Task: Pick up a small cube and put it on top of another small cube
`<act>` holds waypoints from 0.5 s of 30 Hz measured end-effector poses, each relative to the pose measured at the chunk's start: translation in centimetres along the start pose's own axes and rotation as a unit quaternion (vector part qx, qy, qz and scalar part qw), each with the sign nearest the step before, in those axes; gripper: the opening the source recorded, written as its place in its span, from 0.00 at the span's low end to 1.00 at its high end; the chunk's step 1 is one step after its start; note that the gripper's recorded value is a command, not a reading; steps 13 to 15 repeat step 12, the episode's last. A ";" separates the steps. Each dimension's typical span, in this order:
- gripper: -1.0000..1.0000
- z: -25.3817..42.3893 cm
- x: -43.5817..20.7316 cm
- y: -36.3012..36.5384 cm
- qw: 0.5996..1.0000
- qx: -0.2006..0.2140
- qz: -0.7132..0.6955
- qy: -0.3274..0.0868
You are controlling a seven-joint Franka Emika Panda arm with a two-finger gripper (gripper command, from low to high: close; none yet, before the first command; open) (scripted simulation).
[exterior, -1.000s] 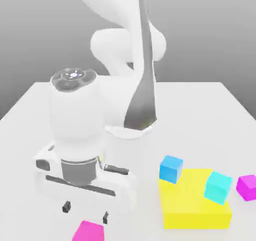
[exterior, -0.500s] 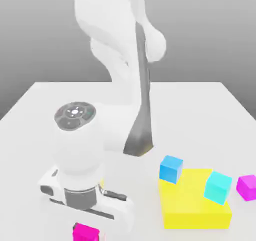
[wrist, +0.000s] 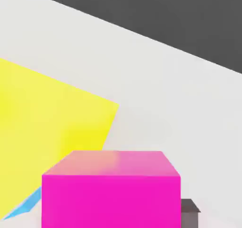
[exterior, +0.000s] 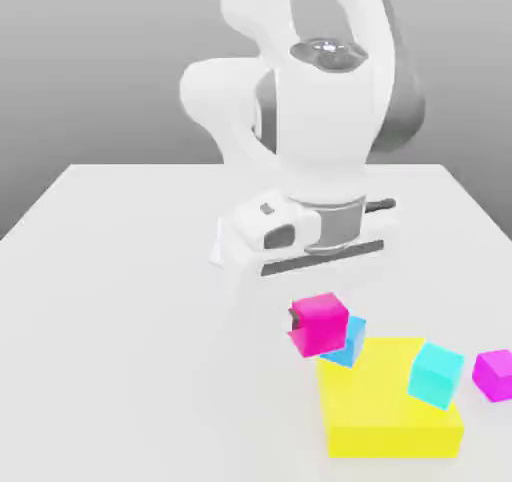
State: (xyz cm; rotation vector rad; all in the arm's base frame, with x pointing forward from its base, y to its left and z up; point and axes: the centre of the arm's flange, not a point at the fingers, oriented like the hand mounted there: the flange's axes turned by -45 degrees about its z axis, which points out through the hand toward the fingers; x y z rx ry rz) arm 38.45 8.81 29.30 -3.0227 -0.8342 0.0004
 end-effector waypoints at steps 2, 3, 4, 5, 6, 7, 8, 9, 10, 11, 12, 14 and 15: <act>0.00 -0.6 -1.2 -2.4 0.998 -0.001 -0.057 -0.001; 0.00 -0.9 -1.8 -3.6 0.996 -0.001 -0.087 -0.001; 0.00 -0.5 -2.2 -4.2 0.995 -0.001 -0.103 -0.001; 0.00 0.2 -2.3 -4.5 0.994 -0.001 -0.112 -0.001; 0.00 1.2 -2.3 -4.7 0.993 -0.002 -0.116 -0.001; 0.00 2.2 -2.4 -4.7 0.993 -0.002 -0.118 -0.001; 0.00 3.3 -2.4 -4.8 0.993 -0.002 -0.119 -0.001; 0.00 4.4 -2.5 -4.8 0.993 -0.002 -0.119 -0.001; 1.00 5.1 -2.5 -4.8 0.993 -0.002 -0.120 -0.001; 1.00 5.1 -2.5 -4.8 0.993 -0.002 -0.120 -0.001; 1.00 5.1 -2.5 -4.8 0.993 -0.002 -0.120 -0.001; 1.00 5.1 -2.5 -4.8 0.993 -0.002 -0.120 -0.001; 1.00 5.1 -2.5 -4.8 0.993 -0.002 -0.120 -0.001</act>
